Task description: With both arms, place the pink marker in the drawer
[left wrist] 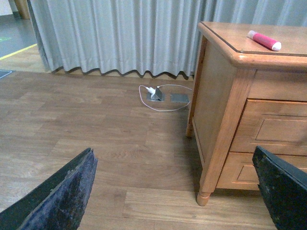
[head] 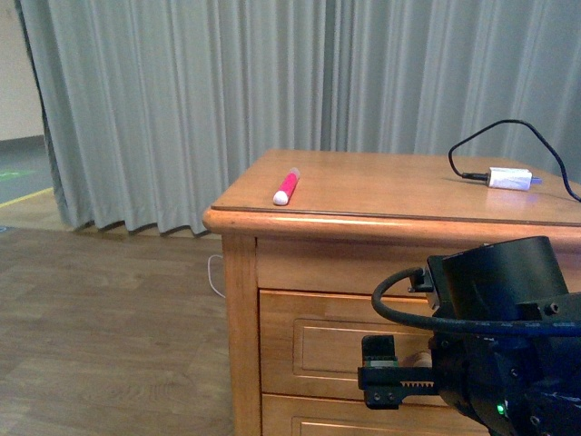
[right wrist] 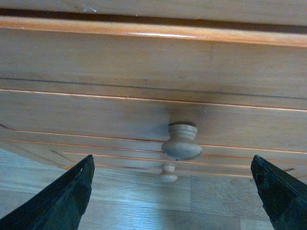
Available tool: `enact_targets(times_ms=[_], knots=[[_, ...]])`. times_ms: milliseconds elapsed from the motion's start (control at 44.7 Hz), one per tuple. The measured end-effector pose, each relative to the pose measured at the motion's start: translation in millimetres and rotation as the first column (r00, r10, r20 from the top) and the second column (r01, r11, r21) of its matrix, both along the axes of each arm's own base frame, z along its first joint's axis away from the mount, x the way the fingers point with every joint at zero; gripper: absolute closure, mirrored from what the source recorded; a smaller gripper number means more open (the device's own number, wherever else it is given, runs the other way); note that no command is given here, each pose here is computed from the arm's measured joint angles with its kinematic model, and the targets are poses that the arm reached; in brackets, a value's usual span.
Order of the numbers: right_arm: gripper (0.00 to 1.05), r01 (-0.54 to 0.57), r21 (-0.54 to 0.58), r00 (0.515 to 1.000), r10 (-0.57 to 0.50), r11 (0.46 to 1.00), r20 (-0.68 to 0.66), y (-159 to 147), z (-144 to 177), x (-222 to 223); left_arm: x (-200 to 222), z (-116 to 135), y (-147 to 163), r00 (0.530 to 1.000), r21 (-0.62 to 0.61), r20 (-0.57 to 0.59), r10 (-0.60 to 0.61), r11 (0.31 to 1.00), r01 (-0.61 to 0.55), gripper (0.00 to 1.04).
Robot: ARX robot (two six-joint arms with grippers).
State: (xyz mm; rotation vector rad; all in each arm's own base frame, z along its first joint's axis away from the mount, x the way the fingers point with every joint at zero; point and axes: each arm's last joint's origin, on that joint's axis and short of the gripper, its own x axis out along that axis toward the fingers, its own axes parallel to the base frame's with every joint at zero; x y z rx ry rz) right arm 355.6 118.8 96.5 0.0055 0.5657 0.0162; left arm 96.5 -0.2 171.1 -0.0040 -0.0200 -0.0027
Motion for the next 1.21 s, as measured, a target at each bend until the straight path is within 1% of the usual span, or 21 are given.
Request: enact_targets(times_ms=[269, 515, 739, 828, 918, 1074, 1097, 1119, 1141, 1186, 1208], knots=[[0.08, 0.007, -0.007, 1.000, -0.007, 1.000, 0.007, 6.6, -11.8, 16.3, 0.0, 0.0, 0.0, 1.000, 0.000, 0.000, 0.000, 1.000, 0.000, 0.06], [0.08, 0.008, -0.008, 1.000, -0.008, 1.000, 0.017, 7.4, -11.2, 20.6, 0.0, 0.0, 0.0, 1.000, 0.000, 0.000, 0.000, 1.000, 0.000, 0.06], [0.09, 0.016, -0.013, 1.000, -0.016, 1.000, 0.006, 3.9, -14.5, 23.0, 0.0, 0.0, 0.0, 1.000, 0.000, 0.000, 0.000, 1.000, 0.000, 0.06], [0.11, 0.018, -0.012, 1.000, -0.018, 1.000, 0.000, 1.6, -15.9, 23.7, 0.0, 0.0, 0.0, 1.000, 0.000, 0.000, 0.000, 1.000, 0.000, 0.06], [0.08, 0.022, -0.011, 1.000, -0.022, 1.000, -0.005, -1.4, -16.2, 24.4, 0.0, 0.0, 0.0, 1.000, 0.000, 0.000, 0.000, 1.000, 0.000, 0.06], [0.08, 0.031, -0.012, 0.999, -0.032, 0.999, -0.008, -5.0, -17.1, 25.4, 0.0, 0.0, 0.0, 1.000, 0.000, 0.000, 0.000, 1.000, 0.000, 0.06], [0.30, 0.035, -0.015, 0.999, -0.035, 0.999, -0.012, -6.6, -18.3, 25.7, 0.0, 0.0, 0.0, 1.000, 0.000, 0.000, 0.000, 1.000, 0.000, 0.06], [0.31, 0.035, -0.015, 0.999, -0.035, 0.999, -0.012, -6.6, -18.3, 25.6, 0.0, 0.0, 0.0, 1.000, 0.000, 0.000, 0.000, 1.000, 0.000, 0.06], [0.44, 0.042, -0.016, 0.999, -0.042, 0.999, -0.011, -8.1, -18.3, 26.1, 0.0, 0.0, 0.0, 1.000, 0.000, 0.000, 0.000, 1.000, 0.000, 0.06], [0.51, 0.042, -0.017, 0.999, -0.042, 0.999, -0.012, -8.4, -18.3, 26.2, 0.0, 0.0, 0.0, 1.000, 0.000, 0.000, 0.000, 1.000, 0.000, 0.06], [0.53, 0.042, -0.017, 0.999, -0.042, 0.999, -0.012, -8.4, -18.3, 26.2, 0.0, 0.0, 0.0, 1.000, 0.000, 0.000, 0.000, 1.000, 0.000, 0.06]])
